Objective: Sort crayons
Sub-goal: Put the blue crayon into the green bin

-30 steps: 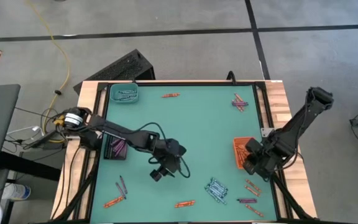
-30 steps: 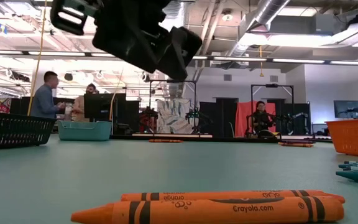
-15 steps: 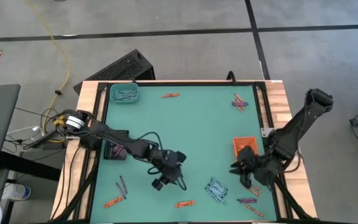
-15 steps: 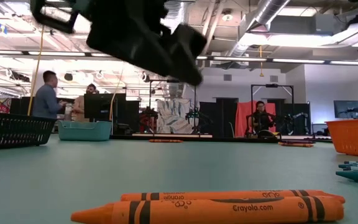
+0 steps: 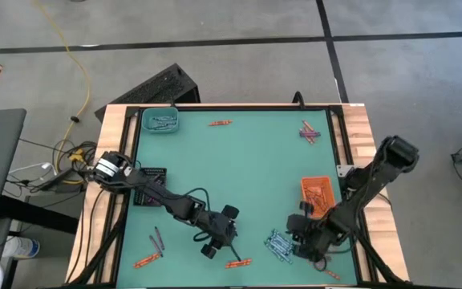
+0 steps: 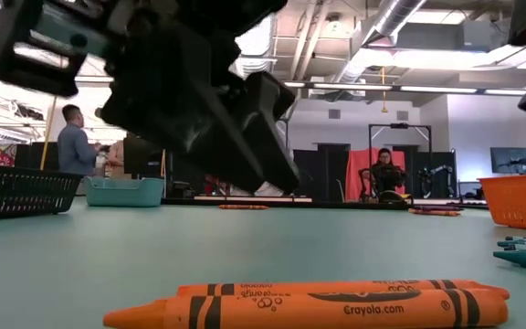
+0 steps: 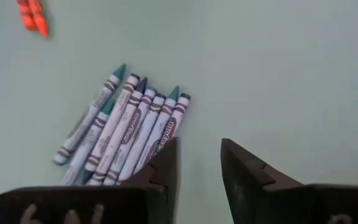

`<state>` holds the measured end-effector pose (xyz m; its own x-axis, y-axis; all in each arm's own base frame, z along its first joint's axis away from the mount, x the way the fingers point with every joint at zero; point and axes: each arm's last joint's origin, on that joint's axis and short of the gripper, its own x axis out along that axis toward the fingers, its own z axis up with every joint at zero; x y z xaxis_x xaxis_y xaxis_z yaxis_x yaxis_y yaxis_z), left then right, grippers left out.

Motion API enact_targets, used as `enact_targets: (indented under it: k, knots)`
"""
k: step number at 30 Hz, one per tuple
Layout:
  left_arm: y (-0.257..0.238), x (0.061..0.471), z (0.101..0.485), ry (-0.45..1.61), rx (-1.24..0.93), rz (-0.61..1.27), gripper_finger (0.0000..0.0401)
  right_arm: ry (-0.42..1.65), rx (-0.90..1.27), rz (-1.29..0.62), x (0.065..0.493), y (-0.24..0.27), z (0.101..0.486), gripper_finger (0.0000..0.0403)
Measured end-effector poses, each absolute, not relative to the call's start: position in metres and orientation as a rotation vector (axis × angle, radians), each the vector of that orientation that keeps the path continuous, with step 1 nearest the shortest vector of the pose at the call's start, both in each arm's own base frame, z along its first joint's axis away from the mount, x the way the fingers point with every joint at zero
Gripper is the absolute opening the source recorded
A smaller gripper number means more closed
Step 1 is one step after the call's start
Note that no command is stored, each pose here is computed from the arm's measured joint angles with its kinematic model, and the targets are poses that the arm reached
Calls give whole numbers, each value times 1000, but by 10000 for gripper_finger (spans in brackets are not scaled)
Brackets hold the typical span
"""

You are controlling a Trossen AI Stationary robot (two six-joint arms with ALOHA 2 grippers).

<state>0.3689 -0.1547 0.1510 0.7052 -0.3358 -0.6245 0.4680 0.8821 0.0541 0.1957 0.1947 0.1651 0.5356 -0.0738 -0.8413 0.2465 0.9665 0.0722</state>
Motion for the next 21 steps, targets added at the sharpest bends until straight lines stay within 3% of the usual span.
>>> enact_targets:
  k: [21]
  knots:
    - [-170, 364, 154, 616, 199, -421, 171, 1133, 95, -276, 221, 212, 129, 118]
